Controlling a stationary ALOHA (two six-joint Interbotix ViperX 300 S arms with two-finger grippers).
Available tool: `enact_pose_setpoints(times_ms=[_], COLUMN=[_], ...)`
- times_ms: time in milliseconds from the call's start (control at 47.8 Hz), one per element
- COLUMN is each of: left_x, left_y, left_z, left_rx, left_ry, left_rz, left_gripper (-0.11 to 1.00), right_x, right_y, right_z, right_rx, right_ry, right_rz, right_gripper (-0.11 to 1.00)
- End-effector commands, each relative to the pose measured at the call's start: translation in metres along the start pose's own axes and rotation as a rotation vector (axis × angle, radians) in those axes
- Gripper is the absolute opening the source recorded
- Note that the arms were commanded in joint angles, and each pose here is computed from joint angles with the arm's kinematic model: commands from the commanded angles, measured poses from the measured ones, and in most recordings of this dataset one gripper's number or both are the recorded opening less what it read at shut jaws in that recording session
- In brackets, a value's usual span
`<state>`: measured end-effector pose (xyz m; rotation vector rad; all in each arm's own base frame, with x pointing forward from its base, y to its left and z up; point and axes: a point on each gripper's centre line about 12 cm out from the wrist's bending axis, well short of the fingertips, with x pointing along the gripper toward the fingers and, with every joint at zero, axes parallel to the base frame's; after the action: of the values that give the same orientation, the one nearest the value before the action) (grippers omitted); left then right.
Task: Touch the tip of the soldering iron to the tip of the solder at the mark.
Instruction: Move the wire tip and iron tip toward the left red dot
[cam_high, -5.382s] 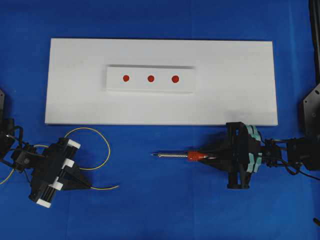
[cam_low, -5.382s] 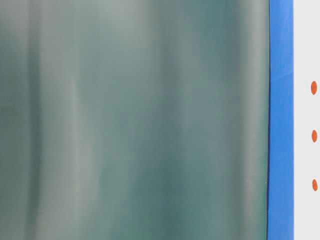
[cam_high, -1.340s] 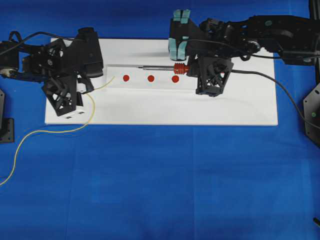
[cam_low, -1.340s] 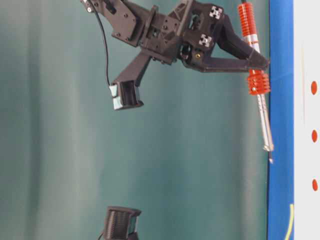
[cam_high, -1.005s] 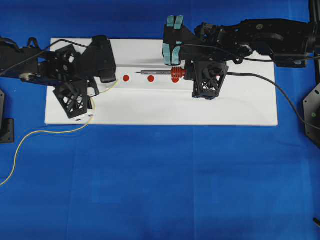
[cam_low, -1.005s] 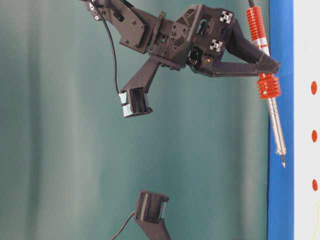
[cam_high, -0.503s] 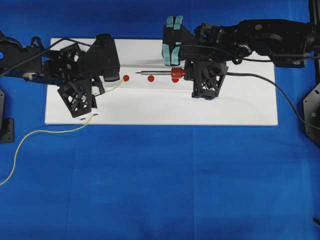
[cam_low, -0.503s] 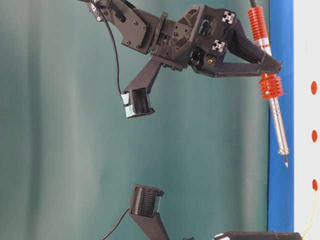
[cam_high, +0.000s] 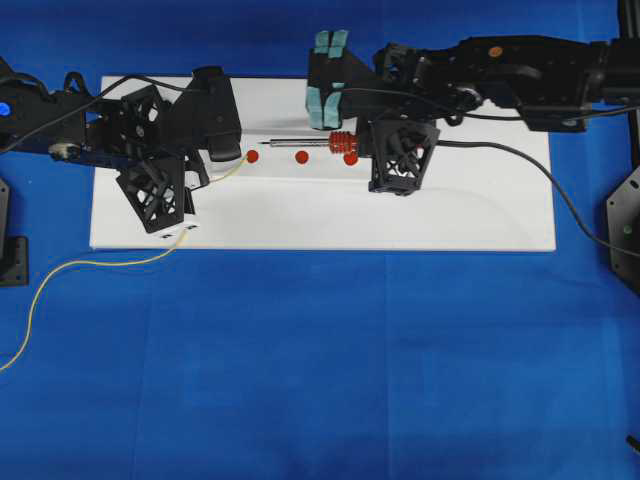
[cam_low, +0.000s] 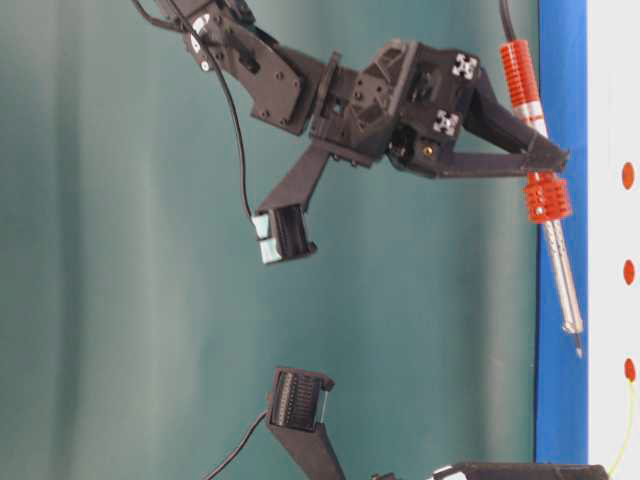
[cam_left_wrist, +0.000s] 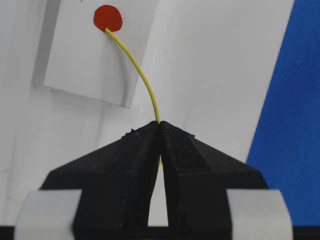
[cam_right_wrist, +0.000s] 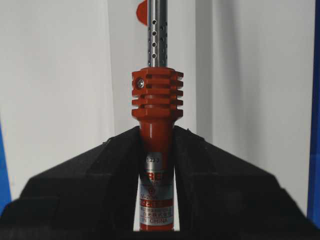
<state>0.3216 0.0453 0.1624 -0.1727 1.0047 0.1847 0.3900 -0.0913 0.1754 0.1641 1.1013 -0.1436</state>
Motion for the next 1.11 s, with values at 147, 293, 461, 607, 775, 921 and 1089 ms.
enact_pose_setpoints(times_ms=[147, 293, 461, 607, 775, 921, 1089], left_x=[-0.005, -0.005, -0.005, -0.004, -0.003, -0.002, -0.002], left_y=[-0.001, 0.0, 0.001, 0.002, 0.001, 0.0, 0.0], left_z=[0.011, 0.011, 0.012, 0.014, 0.017, 0.016, 0.016], left_rx=[0.002, 0.0, -0.002, -0.003, 0.003, 0.019, 0.019], left_ry=[-0.037, -0.038, -0.039, -0.04, -0.039, -0.035, -0.034], left_rz=[-0.003, -0.002, 0.0, 0.001, 0.002, 0.0, 0.001], left_gripper=[0.01, 0.01, 0.01, 0.01, 0.01, 0.01, 0.01], right_x=[0.003, 0.009, 0.013, 0.014, 0.014, 0.014, 0.014], right_y=[0.004, 0.006, 0.005, 0.004, 0.004, 0.004, 0.004], right_z=[0.016, 0.017, 0.017, 0.016, 0.015, 0.014, 0.015], right_rx=[-0.026, -0.029, -0.034, -0.043, -0.048, -0.048, -0.048], right_ry=[-0.004, 0.017, 0.025, 0.031, 0.045, 0.053, 0.053], right_rz=[0.0, 0.004, 0.001, -0.008, -0.01, -0.009, -0.009], right_gripper=[0.07, 0.07, 0.07, 0.07, 0.07, 0.07, 0.07])
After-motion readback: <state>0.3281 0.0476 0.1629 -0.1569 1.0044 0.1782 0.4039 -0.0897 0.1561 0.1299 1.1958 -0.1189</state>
